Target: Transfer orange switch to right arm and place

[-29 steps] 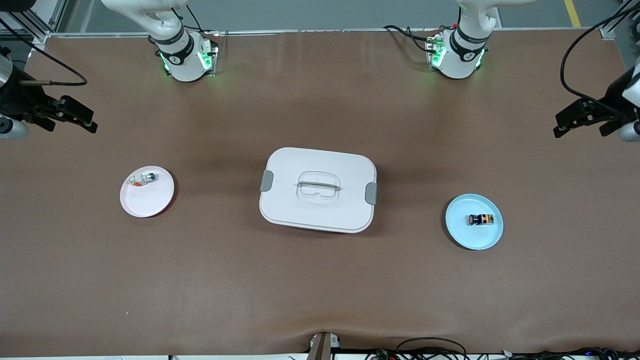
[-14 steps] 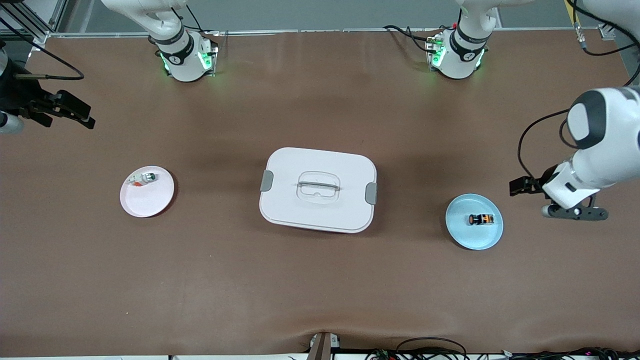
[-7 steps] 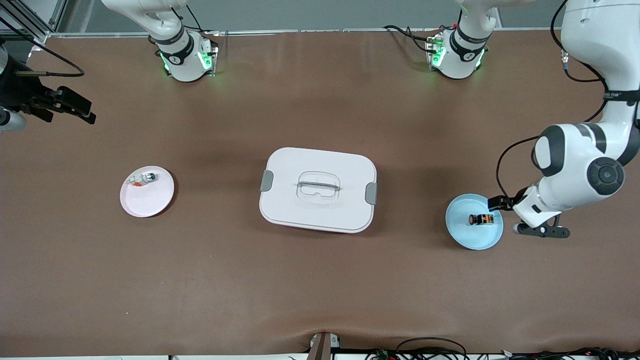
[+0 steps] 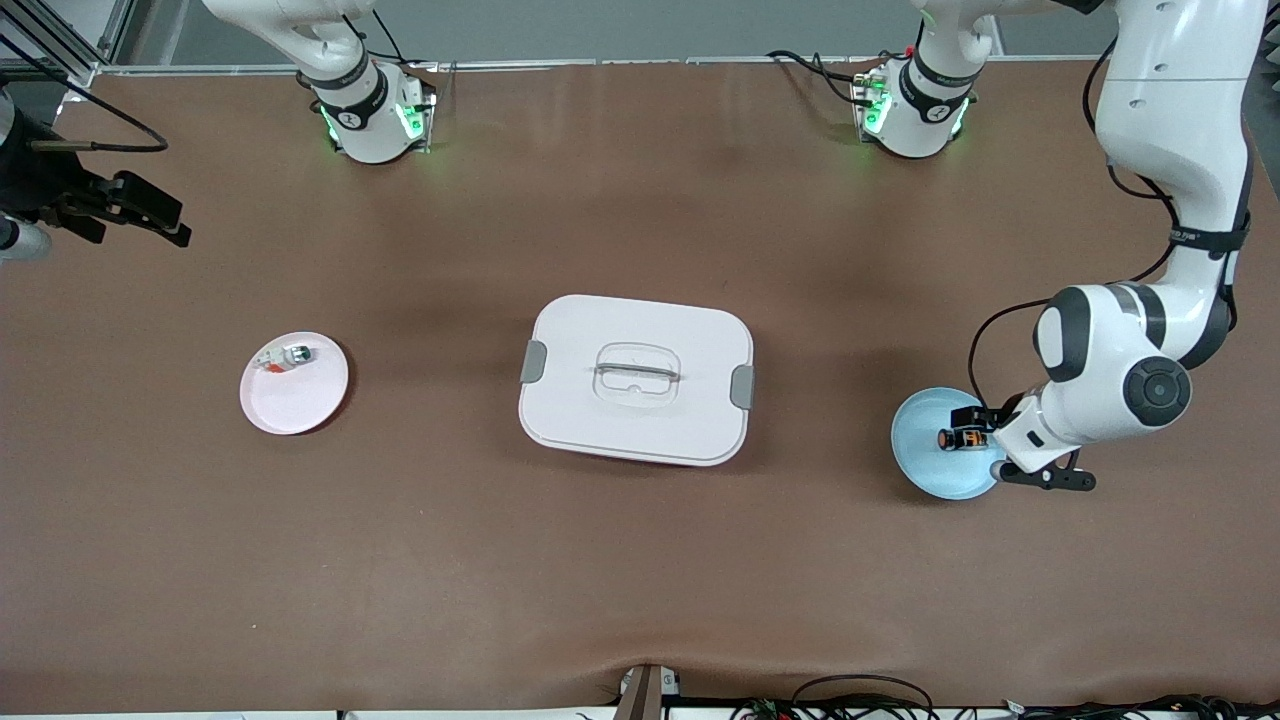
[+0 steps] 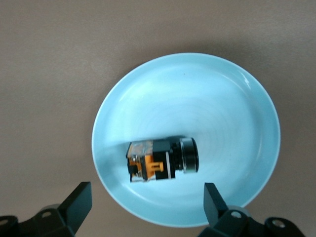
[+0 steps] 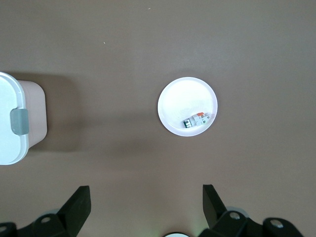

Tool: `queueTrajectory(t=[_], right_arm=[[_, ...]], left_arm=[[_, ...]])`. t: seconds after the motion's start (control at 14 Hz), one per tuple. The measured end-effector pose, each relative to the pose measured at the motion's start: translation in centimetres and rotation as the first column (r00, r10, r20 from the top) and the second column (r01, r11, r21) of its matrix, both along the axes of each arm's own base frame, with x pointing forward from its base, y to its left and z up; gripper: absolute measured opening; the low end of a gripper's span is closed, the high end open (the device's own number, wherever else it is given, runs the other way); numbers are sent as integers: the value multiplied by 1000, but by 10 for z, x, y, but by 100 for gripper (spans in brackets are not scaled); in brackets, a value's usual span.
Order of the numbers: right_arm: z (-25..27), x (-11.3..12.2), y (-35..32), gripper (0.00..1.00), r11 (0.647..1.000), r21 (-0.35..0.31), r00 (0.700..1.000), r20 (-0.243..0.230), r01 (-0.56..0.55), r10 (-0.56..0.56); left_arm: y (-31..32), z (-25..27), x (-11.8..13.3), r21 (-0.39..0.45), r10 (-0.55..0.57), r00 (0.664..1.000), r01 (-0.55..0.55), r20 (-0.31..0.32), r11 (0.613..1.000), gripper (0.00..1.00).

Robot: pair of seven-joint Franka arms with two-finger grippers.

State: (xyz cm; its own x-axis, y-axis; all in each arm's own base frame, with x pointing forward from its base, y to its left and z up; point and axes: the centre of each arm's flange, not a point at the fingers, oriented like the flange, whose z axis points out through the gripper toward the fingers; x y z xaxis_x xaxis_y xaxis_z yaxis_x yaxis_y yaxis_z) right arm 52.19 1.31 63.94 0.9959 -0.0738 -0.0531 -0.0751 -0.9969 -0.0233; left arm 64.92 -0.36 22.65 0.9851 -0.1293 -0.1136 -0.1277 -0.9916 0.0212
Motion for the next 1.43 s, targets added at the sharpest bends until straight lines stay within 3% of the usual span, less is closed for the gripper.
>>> queueTrajectory(t=[1.22, 1.43], right_arm=[[-2, -1, -1, 100, 1000, 0, 1000, -9, 1, -1], [-2, 0, -1, 100, 1000, 0, 1000, -8, 1, -1]], left_arm=[[-19, -48, 2, 3, 18, 1000, -18, 2, 1000, 100], [-13, -47, 3, 4, 27, 1000, -27, 4, 1000, 72]])
